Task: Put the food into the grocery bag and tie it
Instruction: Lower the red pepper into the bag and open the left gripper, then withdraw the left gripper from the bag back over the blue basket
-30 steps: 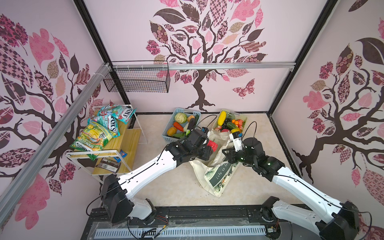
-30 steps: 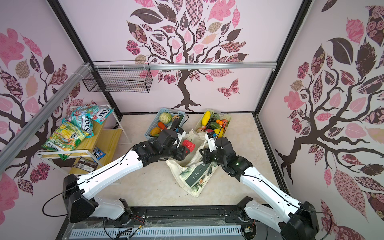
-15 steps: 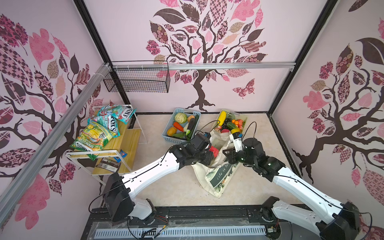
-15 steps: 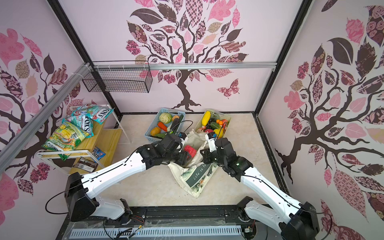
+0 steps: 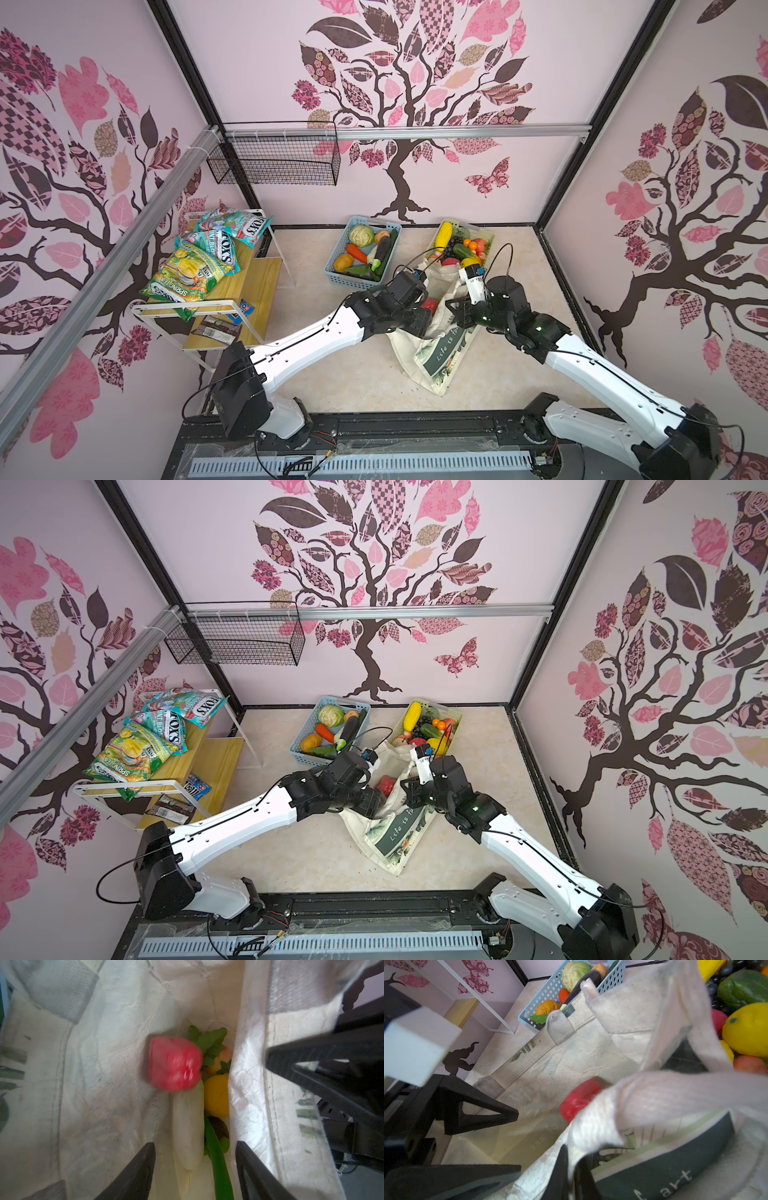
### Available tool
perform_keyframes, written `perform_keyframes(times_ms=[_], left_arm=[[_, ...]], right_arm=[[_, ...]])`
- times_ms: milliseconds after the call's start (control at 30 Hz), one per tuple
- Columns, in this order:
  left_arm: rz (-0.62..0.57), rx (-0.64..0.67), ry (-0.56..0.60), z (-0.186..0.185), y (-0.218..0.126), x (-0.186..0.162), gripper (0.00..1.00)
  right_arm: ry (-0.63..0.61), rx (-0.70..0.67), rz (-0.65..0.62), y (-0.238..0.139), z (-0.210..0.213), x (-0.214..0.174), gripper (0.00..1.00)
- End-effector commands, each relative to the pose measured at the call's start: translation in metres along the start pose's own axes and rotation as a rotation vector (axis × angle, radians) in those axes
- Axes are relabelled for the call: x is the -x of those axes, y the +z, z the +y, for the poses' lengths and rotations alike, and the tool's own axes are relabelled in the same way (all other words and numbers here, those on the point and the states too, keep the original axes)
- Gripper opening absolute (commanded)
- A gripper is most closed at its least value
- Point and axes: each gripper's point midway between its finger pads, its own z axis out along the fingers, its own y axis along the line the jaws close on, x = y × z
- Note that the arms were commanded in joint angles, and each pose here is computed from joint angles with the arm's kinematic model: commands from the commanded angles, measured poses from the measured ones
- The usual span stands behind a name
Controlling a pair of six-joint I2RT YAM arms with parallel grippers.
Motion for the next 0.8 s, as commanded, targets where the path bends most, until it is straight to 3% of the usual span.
perform_keyframes(times_ms=[0,167,400,767], left_arm=[[-0.03,0.023,0.009,0.002,-0.011,0.008,0.67],[-0.096,0.051,0.007,0.004,-0.029,0.026,0.67],[-0.196,0.189,0.001,0.03,-0.05,0.053,0.69],[-0.338,0.409,-0.121,0.105,-0.08,0.093,0.7]], right_arm=[[-0.011,-0.013,0.004,0.001,-0.001,0.0,0.1],[-0.014,-0.011,0.009,0.001,-0.001,-0.001,0.1],[-0.016,-0.008,0.011,0.001,-0.001,-0.001,0.1],[-0.009,0.0,0.02,0.002,0.0,-0.006,0.1]])
